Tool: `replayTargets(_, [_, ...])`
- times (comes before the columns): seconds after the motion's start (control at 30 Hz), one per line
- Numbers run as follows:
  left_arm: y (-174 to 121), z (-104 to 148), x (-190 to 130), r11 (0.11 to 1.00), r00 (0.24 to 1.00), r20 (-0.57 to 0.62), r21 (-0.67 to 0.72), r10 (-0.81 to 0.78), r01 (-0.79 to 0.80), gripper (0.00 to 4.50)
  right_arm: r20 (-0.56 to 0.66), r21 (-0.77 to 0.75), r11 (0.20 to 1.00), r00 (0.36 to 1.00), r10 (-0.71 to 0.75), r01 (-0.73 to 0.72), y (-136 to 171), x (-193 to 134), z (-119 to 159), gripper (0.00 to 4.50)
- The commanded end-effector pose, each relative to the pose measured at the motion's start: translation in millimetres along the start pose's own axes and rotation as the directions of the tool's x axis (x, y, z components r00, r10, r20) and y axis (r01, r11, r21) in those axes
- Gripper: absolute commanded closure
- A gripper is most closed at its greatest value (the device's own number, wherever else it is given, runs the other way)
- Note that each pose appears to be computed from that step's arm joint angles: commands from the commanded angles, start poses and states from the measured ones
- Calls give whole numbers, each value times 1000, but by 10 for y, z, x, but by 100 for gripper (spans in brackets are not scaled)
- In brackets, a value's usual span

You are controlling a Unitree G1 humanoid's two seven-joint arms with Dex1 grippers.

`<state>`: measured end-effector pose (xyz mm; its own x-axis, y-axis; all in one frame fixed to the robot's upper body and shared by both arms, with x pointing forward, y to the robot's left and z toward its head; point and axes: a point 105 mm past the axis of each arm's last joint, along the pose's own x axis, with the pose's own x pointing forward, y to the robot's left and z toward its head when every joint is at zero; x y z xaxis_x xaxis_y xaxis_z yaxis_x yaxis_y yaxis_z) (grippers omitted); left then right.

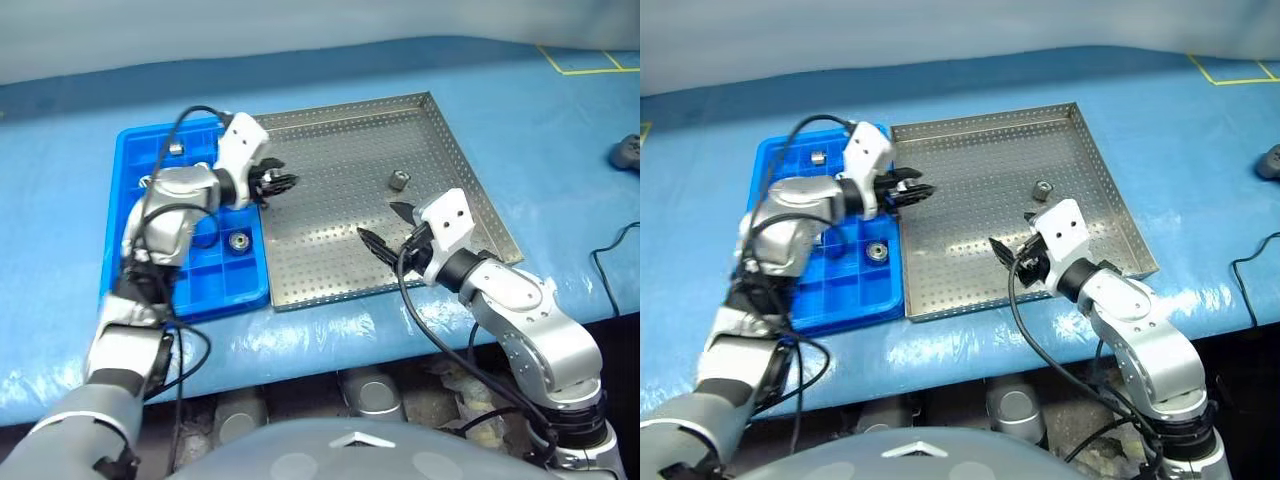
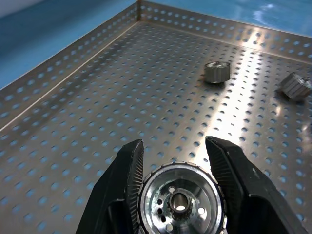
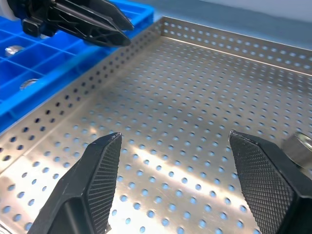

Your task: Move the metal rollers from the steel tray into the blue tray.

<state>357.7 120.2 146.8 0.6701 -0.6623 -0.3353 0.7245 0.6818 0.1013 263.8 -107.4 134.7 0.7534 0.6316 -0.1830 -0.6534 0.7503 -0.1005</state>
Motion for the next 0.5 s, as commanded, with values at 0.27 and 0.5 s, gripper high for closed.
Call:
replayTargets(0.27, [-174,139,-1101,980,983,-5,74,184,-183,274,140,-44,915,905,402,-400,503,319,336,80])
replayTargets(0.5, [-190,-330,-1426,945,931,-170,14,324,-327,274,127,-61,884,875,467,-463,585,496,339,80])
